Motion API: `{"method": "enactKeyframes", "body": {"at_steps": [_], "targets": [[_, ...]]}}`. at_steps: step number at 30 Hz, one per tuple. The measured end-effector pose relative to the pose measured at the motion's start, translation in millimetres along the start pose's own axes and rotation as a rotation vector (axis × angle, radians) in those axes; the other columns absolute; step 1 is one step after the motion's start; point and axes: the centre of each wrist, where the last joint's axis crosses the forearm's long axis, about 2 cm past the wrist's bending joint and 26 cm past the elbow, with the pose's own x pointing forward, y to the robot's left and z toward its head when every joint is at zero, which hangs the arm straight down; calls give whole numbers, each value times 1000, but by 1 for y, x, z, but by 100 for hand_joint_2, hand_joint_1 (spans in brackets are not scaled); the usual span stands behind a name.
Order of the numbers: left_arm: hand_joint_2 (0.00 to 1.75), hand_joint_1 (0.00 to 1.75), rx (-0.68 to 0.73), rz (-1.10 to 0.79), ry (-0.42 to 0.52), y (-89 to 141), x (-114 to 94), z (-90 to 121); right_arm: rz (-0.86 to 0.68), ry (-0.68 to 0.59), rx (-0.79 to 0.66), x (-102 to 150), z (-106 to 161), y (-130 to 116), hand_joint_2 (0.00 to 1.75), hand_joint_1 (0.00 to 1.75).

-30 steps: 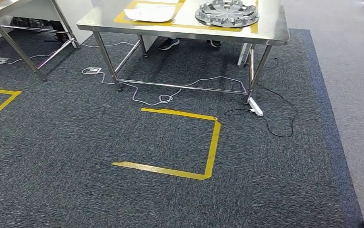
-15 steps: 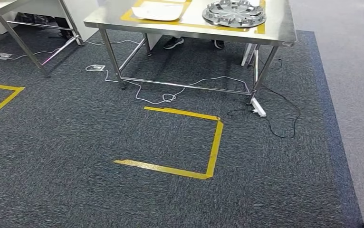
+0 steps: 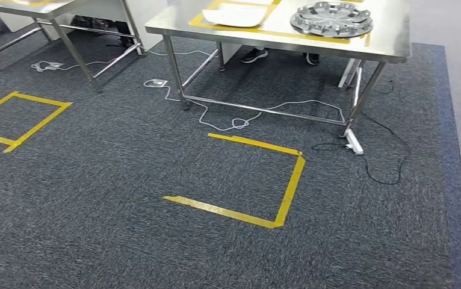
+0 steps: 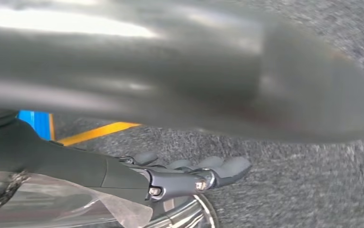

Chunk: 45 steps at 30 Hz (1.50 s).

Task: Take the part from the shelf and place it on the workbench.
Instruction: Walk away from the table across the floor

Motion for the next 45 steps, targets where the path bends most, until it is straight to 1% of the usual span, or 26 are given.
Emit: {"method": "enactKeyframes", "body": {"at_steps": [12, 19, 25, 33, 45], "targets": [[0, 0, 0, 7, 3, -1, 0, 0, -7, -3, -6, 3, -1, 1, 0, 0], [0, 0, -2, 2, -2, 0, 2, -1, -7, 6, -10, -1, -1, 0, 0, 0], [0, 0, -11, 3, -6, -1, 9, -2, -2, 1, -21, 2, -2, -3, 0, 0], [0, 0, -12, 0, -1, 1, 6, -2, 11, 6, -24, 0, -2, -3, 0, 0], [0, 0, -16, 9, 1, 1, 5, -2, 20, -11, -25, 4, -3, 1, 0, 0]]}}
